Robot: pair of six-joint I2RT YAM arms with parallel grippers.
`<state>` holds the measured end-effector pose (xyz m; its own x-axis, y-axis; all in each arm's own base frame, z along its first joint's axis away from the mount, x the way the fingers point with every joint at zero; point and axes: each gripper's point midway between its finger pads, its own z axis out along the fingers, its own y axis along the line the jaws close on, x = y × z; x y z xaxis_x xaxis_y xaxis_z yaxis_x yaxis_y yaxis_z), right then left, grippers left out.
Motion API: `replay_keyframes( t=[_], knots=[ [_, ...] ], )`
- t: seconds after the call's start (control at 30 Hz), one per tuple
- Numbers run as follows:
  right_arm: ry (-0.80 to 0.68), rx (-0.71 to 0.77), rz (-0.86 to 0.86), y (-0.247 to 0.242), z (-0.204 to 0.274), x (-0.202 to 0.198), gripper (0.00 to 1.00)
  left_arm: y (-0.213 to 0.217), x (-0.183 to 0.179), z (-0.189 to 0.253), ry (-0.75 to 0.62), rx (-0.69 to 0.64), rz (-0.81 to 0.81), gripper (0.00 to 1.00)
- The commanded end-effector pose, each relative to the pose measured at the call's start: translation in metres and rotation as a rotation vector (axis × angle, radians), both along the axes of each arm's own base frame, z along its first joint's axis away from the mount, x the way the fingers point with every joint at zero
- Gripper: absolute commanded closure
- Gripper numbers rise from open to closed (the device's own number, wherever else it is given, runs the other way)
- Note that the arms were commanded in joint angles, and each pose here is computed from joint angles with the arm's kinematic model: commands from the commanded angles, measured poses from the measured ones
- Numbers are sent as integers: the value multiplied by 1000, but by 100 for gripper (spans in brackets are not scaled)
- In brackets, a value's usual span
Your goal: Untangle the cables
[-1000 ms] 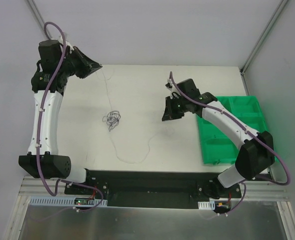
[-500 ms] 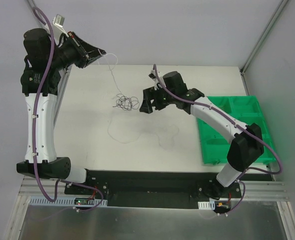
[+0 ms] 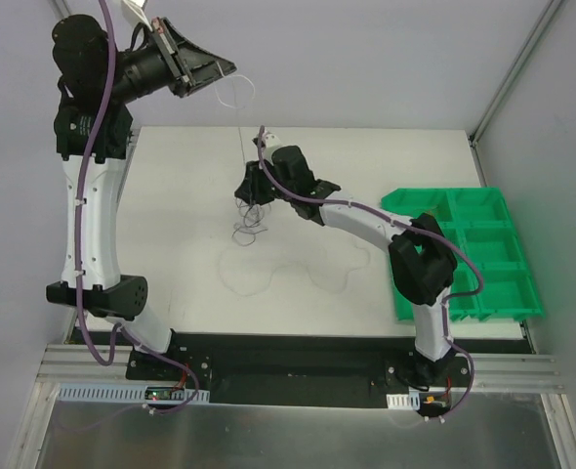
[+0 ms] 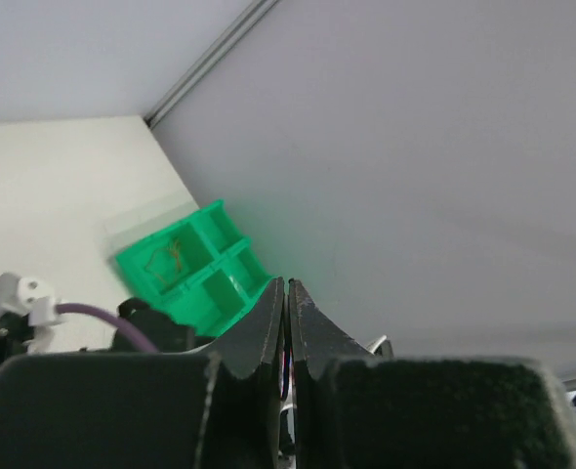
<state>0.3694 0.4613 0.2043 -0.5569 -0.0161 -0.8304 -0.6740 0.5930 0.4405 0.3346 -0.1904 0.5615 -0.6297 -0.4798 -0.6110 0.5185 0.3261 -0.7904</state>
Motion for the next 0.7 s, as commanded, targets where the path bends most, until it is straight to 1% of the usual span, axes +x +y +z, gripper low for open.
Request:
replay_keyframes(
  t=[0.0, 0.07, 0.13, 0.2, 0.23, 0.33, 0.4, 0.47, 0.53, 0.63, 0.67],
  knots=[
    [139, -48, -122, -16, -65, 28, 73, 0, -60, 87, -378, -25, -47, 100],
    [241, -136, -120, -31, -109, 19, 76, 9, -82, 122, -542, -49, 14, 100],
    [275, -190, -129, -49, -129, 8, 75, 20, -89, 143, -626, -79, 107, 100],
    [268, -220, -147, -67, -135, 3, 70, 31, -83, 152, -645, -102, 206, 100],
    [264, -238, -152, -76, -140, 4, 68, 34, -86, 156, -671, -99, 228, 100],
    [267, -286, -153, -97, -162, 3, 68, 45, -103, 171, -759, -87, 311, 100],
    [283, -284, -138, -105, -161, 1, 62, 53, -112, 181, -805, -90, 359, 100],
    [251, -320, -130, -113, -141, -3, 51, 57, -109, 180, -788, -100, 389, 100],
    [226, -359, -141, -127, -123, -5, 40, 54, -99, 172, -738, -106, 369, 100],
    [192, -408, -118, -144, -93, -16, 30, 43, -81, 150, -631, -116, 300, 100],
    [185, -410, -99, -147, -81, -21, 29, 39, -75, 140, -595, -111, 274, 100]
  ],
)
